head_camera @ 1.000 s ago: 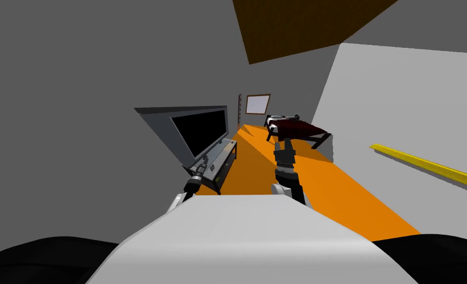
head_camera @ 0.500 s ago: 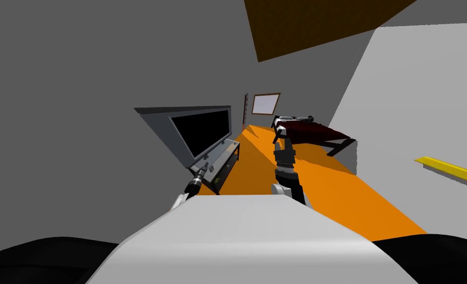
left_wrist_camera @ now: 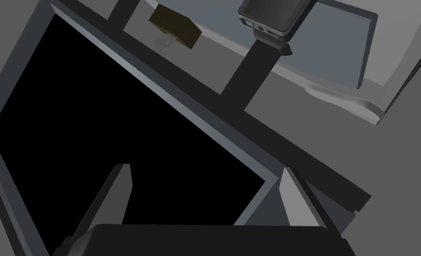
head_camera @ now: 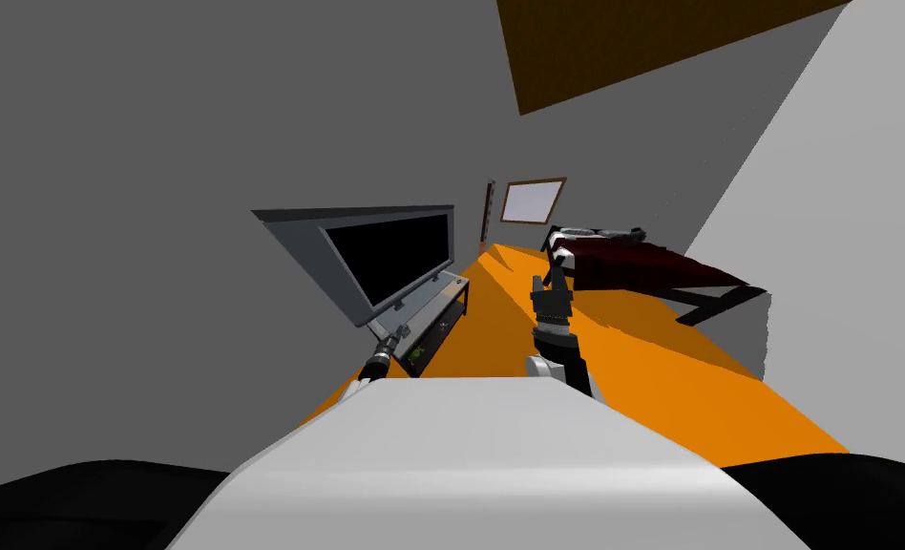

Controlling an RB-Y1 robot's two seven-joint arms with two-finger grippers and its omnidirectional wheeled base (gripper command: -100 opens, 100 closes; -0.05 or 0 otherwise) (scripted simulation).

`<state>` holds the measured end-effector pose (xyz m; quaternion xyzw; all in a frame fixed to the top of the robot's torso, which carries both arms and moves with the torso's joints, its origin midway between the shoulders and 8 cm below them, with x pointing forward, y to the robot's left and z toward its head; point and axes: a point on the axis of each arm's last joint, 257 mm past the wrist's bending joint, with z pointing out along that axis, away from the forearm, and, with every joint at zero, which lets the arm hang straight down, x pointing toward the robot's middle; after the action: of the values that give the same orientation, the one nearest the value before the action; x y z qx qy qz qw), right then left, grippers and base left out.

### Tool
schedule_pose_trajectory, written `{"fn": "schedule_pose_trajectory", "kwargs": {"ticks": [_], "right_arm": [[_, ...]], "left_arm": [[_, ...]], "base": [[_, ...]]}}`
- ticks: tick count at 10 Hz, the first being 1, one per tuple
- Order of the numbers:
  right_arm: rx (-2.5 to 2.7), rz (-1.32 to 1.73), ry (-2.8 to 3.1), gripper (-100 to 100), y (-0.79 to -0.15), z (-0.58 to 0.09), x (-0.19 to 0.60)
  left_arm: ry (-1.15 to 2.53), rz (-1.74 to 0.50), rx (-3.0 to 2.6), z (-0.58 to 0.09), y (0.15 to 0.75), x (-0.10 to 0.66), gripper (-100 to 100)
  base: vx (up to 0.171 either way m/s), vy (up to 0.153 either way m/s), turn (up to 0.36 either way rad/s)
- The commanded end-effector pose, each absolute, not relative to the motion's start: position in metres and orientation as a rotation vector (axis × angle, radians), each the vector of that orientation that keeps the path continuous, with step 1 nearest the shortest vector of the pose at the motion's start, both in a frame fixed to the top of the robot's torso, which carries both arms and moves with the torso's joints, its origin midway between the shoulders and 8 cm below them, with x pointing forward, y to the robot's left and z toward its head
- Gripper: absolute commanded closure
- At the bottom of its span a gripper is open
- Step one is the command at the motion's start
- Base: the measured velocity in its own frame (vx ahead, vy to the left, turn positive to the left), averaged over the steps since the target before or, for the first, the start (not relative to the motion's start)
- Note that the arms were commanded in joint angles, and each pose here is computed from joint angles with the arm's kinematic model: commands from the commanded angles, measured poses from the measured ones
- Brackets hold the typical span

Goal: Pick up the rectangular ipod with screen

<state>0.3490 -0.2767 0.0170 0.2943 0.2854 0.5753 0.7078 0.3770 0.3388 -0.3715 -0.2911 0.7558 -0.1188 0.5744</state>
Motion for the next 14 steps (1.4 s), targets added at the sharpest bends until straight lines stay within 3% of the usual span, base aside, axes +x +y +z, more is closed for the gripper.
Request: {"fn": "schedule_pose_trajectory", "kwargs": {"ticks": [1,14], "right_arm": [[0.654,1.278,0.634,0,-0.277,0.017,0.349],[0.653,1.278,0.634,0,-0.277,0.017,0.349]], "left_arm": [[1.828,-0.200,-0.674,-0.393,0.351,0.371,-100],[2.128,0.172,-0.543,-0.507,0.410,0.313,-100]], "base": [[0.158,-0.138,0.330],[0.134,-0.103,0.149]]}}
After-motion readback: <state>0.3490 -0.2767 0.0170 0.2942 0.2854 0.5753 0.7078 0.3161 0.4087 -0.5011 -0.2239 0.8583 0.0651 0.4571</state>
